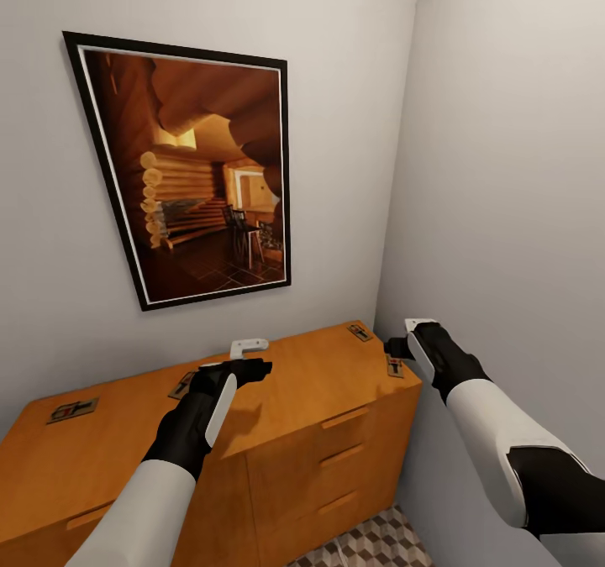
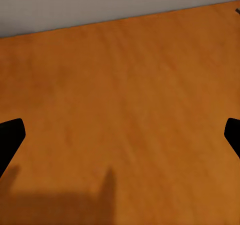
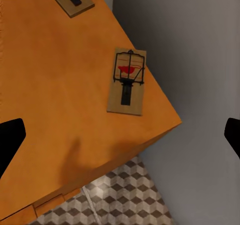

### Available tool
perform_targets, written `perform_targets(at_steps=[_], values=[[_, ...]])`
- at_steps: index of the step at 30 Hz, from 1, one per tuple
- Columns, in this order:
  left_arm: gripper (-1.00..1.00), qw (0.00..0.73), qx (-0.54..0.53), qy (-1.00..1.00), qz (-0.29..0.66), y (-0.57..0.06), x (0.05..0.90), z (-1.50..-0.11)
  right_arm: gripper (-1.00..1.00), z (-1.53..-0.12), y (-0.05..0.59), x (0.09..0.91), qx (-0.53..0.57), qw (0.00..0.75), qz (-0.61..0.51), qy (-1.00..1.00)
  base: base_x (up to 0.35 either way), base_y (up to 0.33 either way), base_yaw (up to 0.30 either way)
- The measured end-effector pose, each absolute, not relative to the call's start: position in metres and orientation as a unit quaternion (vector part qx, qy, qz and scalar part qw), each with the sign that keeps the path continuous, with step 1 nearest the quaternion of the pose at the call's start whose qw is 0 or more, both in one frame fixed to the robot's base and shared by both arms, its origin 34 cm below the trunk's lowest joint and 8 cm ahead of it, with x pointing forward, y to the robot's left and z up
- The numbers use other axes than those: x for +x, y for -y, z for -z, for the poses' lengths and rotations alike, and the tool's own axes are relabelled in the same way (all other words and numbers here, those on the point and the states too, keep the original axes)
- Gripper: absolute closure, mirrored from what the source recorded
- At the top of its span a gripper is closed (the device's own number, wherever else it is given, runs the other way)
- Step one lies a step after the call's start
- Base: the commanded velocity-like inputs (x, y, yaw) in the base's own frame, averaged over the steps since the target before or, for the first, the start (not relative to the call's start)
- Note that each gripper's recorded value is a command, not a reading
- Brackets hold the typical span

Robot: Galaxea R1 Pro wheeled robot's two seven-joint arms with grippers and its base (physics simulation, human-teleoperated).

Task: Take the four mousetraps from the cabinet in the bathroom and place them on the bathroom floor. Make sure all four end up on the same floor surface, and ensure that at least two of them are either under or directly next to the same bathroom sink.

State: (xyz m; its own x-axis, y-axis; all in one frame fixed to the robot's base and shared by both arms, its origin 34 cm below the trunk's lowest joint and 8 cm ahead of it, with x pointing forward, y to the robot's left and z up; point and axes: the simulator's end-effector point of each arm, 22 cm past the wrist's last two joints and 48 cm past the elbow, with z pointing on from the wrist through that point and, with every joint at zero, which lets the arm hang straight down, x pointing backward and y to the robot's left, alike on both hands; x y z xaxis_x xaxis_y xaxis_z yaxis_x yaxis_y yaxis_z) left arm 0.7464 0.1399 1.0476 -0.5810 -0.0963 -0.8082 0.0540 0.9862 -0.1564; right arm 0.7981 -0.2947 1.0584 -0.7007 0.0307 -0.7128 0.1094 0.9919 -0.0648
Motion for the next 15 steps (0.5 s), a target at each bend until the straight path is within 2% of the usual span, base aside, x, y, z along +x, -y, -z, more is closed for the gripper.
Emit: perform_targets(at_steps=[12, 15], values=[[-1.00, 0.458, -0.010, -0.885, 0.081, -0.1387, 0.7463, -1.0478, -1.00, -1.0587, 0.2945, 0.7984, 0.038, 0.386, 0.051, -0.920, 0.001, 0.000, 0.000], [-1.00, 0.458, -0.008, -0.885, 0.081, -0.1381, 0.7460, -1.0480, -1.00, -1.0591, 0.2945, 0.7983, 0.038, 0.386, 0.051, -0.920, 0.093, 0.000, 0.000]])
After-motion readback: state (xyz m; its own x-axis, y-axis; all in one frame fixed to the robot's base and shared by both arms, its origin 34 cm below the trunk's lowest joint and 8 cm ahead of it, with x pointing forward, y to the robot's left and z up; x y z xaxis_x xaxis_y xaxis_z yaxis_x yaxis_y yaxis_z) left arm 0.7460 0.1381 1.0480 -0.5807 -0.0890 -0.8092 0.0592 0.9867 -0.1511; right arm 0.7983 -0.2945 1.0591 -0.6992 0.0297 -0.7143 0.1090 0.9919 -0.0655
